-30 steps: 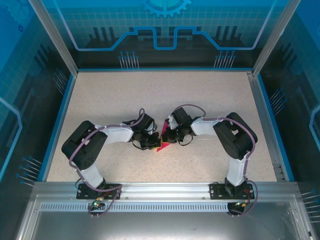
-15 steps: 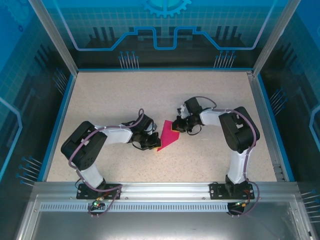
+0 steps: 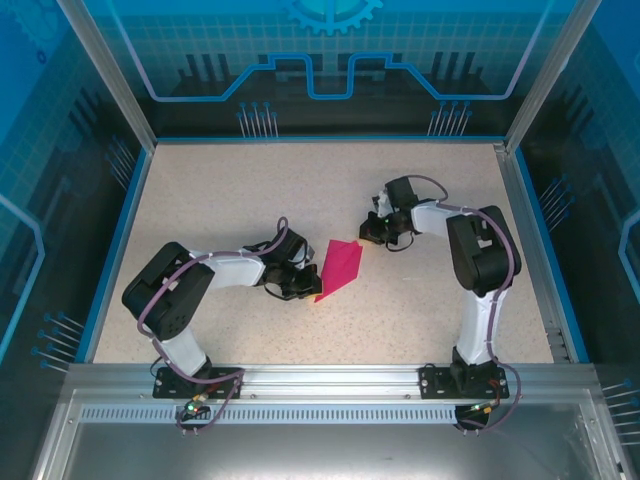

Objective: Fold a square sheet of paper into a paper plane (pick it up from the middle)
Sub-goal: Fourth fold the wing at the center of the table.

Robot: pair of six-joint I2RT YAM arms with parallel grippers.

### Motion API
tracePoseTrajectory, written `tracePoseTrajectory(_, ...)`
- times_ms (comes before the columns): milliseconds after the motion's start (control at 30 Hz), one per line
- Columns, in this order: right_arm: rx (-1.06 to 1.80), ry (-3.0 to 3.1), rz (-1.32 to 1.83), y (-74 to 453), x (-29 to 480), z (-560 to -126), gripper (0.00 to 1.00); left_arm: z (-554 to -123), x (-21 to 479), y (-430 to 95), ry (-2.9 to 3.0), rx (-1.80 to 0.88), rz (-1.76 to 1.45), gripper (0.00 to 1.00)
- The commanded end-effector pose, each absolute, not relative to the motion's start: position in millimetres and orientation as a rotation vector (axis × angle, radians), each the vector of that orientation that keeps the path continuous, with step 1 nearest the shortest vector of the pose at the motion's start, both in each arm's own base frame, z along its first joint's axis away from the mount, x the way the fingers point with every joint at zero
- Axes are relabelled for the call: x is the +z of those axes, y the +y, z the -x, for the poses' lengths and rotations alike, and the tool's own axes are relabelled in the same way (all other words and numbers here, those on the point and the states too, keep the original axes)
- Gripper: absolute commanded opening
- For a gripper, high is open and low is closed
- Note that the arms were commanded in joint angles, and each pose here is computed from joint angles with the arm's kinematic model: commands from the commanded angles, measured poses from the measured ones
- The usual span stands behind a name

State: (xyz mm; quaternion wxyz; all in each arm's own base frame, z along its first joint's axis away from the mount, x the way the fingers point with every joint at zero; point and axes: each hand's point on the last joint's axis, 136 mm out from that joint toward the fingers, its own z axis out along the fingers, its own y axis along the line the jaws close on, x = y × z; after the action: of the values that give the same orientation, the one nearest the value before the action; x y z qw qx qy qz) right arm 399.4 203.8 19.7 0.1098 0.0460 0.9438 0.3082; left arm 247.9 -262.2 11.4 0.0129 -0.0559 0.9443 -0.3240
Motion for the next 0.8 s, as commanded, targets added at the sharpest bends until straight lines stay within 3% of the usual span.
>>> tracePoseTrajectory(0, 0.918, 2.692, -0.076, 208.7, 54.6, -392.7, 0.05, -215.5, -20.0, -233.9, 3.121, -0.817, 0.243, 0.0)
tracePoseTrajectory(133, 0.978, 2.699, 0.04, 243.7, 62.6, -355.3, 0.05, -219.3, -15.9, -236.8, 3.106, -0.83, 0.235, 0.0)
tracePoseTrajectory(367, 1.059, 2.794, 0.085, 283.3, 33.3, -315.1, 0.05, -223.4, -10.7, -239.0, 3.084, -0.842, 0.225, 0.0)
tracePoseTrajectory(767, 0.918, 2.953, 0.007, 269.4, -17.4, -297.8, 0.04, -238.0, 17.1, -255.7, 2.973, -0.968, 0.155, 0.0)
